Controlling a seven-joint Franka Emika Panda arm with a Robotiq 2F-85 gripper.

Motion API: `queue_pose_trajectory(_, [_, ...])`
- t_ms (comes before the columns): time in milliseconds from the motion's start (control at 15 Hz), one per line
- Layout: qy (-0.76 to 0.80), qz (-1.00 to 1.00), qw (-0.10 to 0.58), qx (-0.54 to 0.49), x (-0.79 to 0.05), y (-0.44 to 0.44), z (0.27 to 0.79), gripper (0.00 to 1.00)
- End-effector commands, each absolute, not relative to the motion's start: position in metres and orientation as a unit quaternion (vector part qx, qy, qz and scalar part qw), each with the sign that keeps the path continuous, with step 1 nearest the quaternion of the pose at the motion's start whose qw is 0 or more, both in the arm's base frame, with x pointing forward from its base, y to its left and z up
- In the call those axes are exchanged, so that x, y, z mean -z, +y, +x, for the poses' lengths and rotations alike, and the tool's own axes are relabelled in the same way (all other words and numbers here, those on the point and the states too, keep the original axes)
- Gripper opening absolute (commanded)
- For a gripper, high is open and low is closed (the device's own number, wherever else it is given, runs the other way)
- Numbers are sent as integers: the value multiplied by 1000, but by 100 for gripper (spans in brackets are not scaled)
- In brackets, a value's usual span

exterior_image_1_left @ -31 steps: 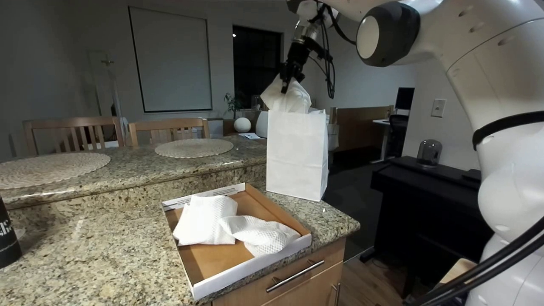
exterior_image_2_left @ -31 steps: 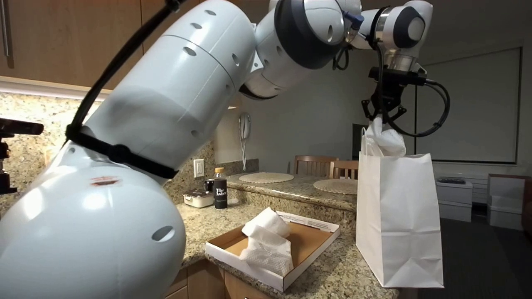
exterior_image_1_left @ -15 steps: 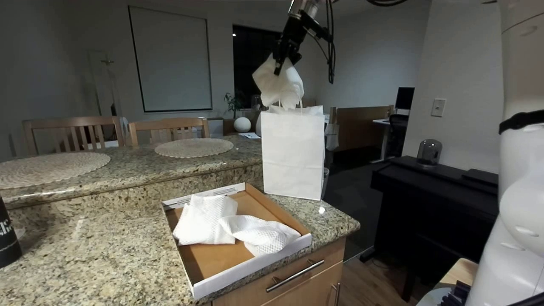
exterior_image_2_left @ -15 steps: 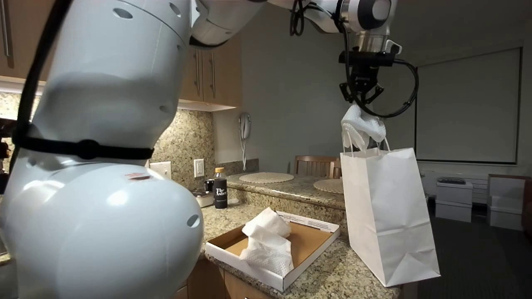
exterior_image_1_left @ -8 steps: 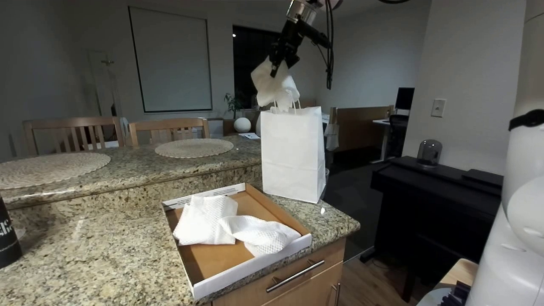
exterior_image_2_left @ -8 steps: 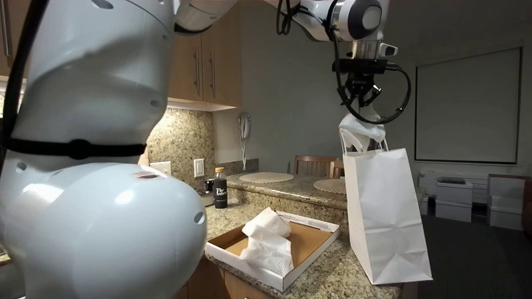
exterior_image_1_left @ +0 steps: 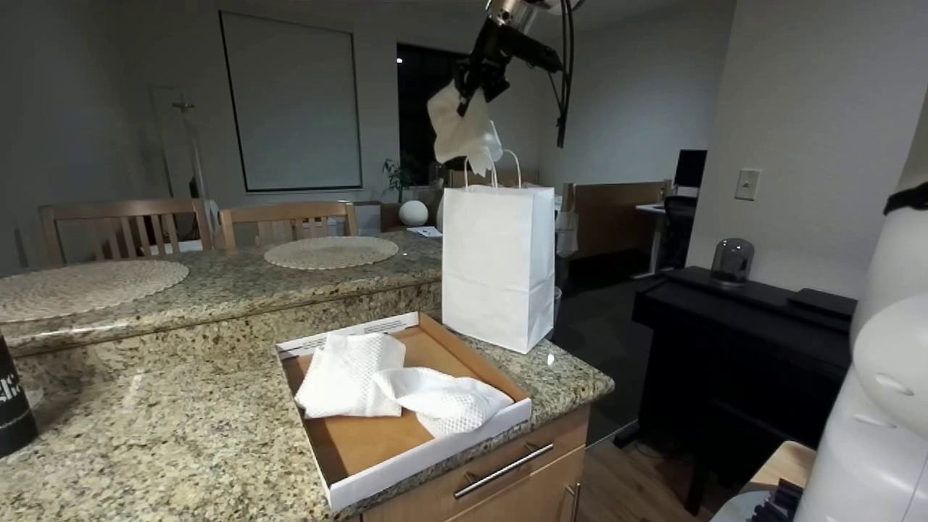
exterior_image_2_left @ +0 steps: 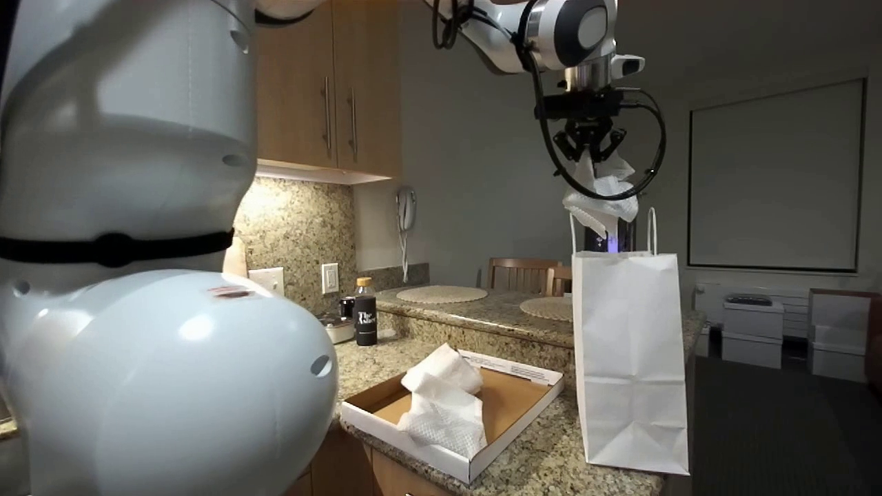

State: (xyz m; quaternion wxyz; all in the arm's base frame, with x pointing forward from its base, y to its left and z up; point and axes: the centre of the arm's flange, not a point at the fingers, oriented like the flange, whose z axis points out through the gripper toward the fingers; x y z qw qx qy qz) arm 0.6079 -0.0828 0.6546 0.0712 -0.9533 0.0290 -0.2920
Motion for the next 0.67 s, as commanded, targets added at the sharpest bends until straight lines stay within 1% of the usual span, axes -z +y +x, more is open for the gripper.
queue_pose_trajectory(0, [43,-956,51,286,-648,-77,587,7])
queue_pose_trajectory(267, [48,-964,46,259,-630,-94,588,7])
queue_pose_trajectory(600, [53,-973,90,204,-620,-125,586,7])
